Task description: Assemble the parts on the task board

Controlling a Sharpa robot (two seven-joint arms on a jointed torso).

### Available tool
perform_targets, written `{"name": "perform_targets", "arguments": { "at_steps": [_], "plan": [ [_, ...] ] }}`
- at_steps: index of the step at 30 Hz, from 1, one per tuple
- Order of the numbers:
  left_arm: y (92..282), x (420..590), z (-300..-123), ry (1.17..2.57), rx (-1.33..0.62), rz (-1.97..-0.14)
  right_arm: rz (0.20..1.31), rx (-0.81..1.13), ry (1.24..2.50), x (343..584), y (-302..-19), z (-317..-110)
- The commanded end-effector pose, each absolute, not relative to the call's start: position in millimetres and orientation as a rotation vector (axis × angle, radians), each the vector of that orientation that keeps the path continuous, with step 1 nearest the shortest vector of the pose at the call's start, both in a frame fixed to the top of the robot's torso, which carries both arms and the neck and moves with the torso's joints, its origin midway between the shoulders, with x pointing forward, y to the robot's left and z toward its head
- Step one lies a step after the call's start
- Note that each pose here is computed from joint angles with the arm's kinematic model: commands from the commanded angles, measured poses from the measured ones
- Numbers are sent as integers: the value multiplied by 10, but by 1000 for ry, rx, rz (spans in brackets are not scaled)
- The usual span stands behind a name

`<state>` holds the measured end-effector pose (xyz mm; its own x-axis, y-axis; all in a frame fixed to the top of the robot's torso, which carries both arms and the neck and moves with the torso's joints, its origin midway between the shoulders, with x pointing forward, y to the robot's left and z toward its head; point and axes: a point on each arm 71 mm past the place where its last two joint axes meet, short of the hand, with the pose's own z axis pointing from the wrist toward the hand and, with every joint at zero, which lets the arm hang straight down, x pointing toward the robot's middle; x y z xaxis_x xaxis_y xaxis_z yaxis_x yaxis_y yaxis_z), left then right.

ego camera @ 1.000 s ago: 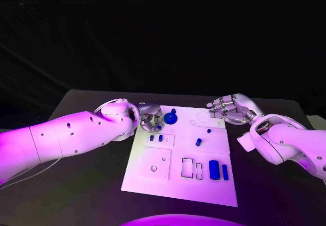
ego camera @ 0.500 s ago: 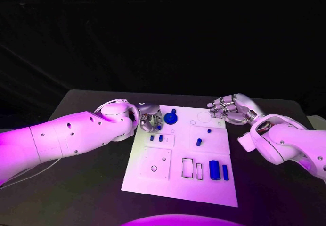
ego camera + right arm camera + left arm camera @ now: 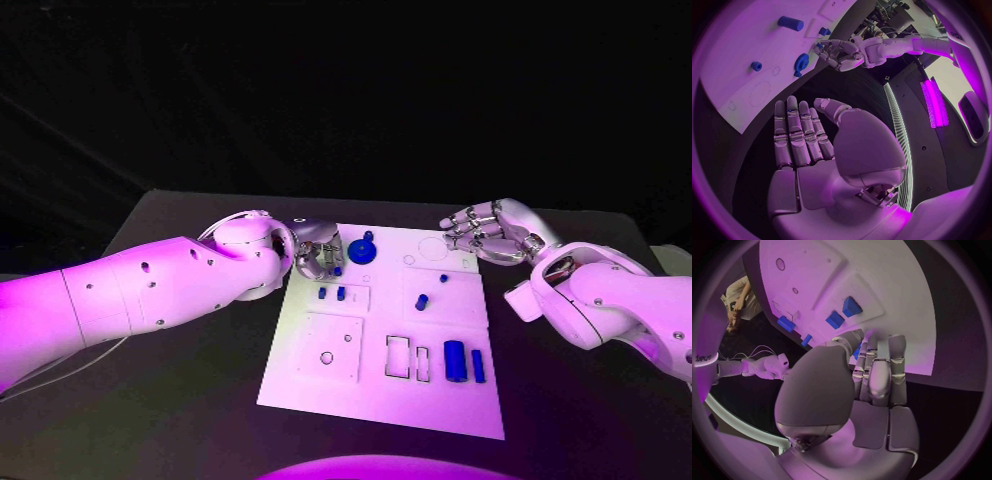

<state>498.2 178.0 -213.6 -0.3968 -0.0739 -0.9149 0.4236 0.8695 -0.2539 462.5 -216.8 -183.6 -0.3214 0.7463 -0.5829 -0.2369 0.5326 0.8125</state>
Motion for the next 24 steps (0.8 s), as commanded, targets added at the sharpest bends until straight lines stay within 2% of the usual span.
{"name": "perform_targets", "arguments": {
  "at_steps": [1,7,13,16,19,24],
  "plan": [
    [1792,4981,-2140,1918,253,-543,1053,428,1618,4624,-2165,-1844],
    [1916,5005,-2146,1919,232,-514,1024,412,1627,4642,-2226,-1856],
    [2173,5064,-2110,1898,110,-548,963,266,1662,4660,-2274,-1873],
    [2305,5089,-2053,1876,26,-591,890,142,1722,4661,-2271,-1910],
    [2413,5095,-1974,1857,-107,-681,764,-20,1788,4670,-2262,-1957],
    [2472,5049,-1865,1814,-394,-923,579,-227,1797,4678,-2223,-1986]
  ]
}}
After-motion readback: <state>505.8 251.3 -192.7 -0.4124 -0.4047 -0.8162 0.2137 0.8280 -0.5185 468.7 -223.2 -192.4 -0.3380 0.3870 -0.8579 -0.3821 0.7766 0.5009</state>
